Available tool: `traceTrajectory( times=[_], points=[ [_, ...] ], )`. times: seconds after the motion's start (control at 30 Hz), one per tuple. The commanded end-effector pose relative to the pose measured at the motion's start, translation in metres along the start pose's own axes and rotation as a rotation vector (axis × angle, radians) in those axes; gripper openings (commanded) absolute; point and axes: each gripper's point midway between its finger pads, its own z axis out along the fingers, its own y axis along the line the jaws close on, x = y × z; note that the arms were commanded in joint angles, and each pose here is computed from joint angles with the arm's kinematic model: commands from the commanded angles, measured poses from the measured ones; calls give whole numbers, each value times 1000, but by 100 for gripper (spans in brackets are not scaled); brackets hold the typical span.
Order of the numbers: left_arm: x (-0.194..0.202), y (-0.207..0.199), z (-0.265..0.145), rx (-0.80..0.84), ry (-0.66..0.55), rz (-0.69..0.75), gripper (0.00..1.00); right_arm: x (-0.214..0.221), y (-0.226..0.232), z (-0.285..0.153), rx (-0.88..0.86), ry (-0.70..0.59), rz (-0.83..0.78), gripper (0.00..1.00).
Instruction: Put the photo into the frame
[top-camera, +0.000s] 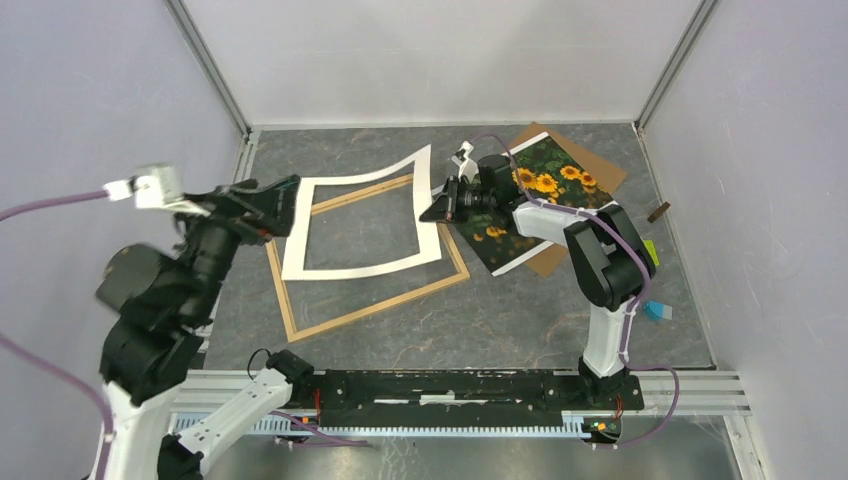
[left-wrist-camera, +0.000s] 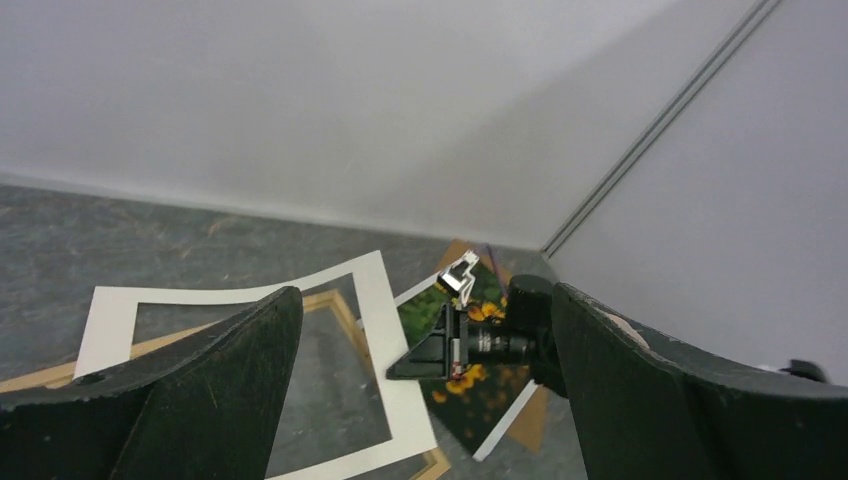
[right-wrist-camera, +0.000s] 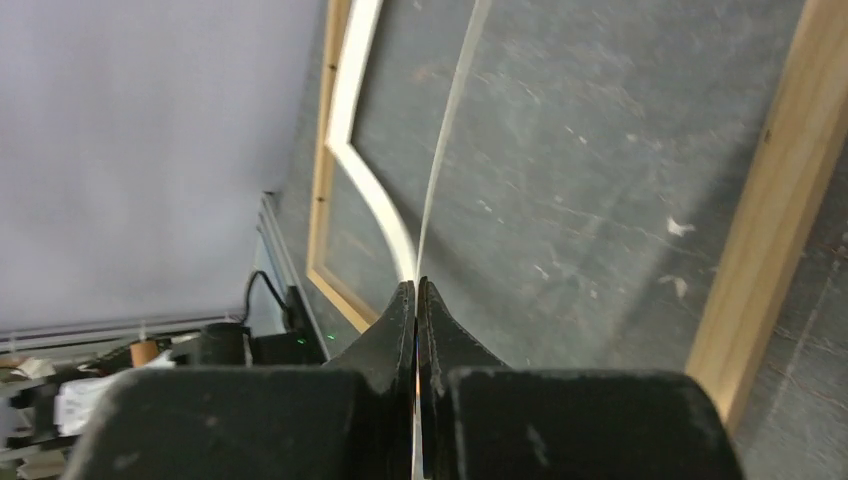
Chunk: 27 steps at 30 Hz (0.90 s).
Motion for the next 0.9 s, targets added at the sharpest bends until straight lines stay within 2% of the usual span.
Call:
traceTrajectory(
  times=[0.0,0.13,0.27,0.6,0.73,0.87],
  points=[
    [32,15,30,-71,94,137,100,-3,-12,1,7,71,-151,0],
    [41,20,52,-108,149,242,100,1,-46,-1,60,166,-202,0],
    [47,30,65,-154,163,321,100,-2,-62,-12,85,233,-240,0],
    [70,56,83,-239,138,411,100,2,-54,-19,19,345,-309,0],
    [75,58,81,-238,133,403,100,0,-40,-18,-16,336,-328,0],
    [74,58,78,-237,129,395,100,3,-37,-11,25,327,-302,0]
  ],
)
